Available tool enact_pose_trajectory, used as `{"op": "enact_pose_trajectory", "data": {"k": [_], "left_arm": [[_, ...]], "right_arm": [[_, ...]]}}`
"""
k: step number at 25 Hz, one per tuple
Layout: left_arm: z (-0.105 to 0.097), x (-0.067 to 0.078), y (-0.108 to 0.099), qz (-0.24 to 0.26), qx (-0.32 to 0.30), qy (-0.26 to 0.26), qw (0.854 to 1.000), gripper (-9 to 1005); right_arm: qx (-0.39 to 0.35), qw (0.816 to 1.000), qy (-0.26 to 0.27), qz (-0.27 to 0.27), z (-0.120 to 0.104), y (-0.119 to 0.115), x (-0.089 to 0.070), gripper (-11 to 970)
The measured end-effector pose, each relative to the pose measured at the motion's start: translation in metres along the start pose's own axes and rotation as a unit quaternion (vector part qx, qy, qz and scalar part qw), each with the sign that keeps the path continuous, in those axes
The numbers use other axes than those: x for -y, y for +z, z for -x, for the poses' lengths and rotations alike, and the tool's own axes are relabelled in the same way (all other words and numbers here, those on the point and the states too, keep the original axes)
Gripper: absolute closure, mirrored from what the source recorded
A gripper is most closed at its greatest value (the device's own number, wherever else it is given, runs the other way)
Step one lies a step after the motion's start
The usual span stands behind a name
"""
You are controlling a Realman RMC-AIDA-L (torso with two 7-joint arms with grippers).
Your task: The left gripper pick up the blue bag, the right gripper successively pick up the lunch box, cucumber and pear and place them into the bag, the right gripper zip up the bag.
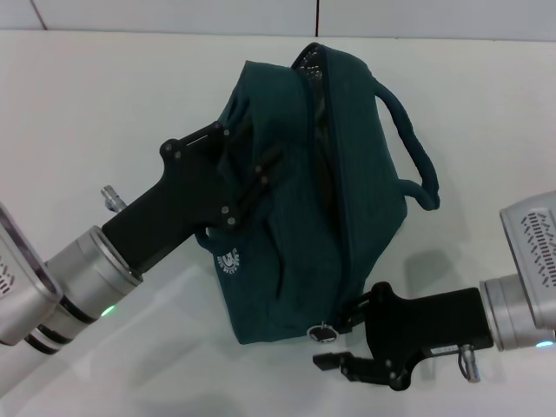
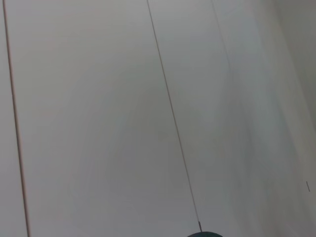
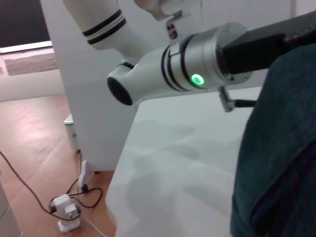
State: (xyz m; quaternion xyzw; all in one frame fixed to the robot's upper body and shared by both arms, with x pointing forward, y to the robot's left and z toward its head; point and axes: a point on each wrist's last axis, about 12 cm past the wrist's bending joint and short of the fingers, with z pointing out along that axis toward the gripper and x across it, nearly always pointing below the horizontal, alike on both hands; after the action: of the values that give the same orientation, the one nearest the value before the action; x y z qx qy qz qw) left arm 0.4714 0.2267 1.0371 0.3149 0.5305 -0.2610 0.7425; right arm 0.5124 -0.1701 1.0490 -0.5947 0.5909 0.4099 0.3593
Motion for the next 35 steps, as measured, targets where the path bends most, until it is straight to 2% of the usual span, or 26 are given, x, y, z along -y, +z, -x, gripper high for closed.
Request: {"op": "enact_pose_trajectory", "data": {"k": [6, 11, 23, 28, 34, 35], "left_arm": [[0.0, 0.0, -0.002, 0.003, -0.001, 0.0, 1.0, 625], [0.0, 0.0, -0.002, 0.004, -0.002, 0.0, 1.0, 624], [0.009, 0.004, -0.014, 0.005, 0.037, -0.012, 0.999, 553], [0.012, 0.005, -0.02, 0.006, 0.046, -0.041, 0.998, 331], [0.019, 0.009, -0.04, 0.018, 0.07, -0.057, 0.996, 115], [0.02, 0.01, -0.044, 0.022, 0.072, -0.057, 0.996, 115]], "right_arm": [[0.017, 0.999, -0.042, -0.002, 0.0, -0.001, -0.003, 717], [0.023, 0.998, -0.053, 0.003, 0.002, -0.001, -0.004, 894], [0.042, 0.996, -0.085, -0.001, 0.009, -0.001, -0.004, 925], [0.056, 0.994, -0.091, -0.003, 0.012, -0.002, -0.004, 924], [0.082, 0.991, -0.107, -0.016, 0.02, -0.004, -0.004, 923], [0.084, 0.99, -0.109, -0.017, 0.021, -0.004, -0.003, 923]]}}
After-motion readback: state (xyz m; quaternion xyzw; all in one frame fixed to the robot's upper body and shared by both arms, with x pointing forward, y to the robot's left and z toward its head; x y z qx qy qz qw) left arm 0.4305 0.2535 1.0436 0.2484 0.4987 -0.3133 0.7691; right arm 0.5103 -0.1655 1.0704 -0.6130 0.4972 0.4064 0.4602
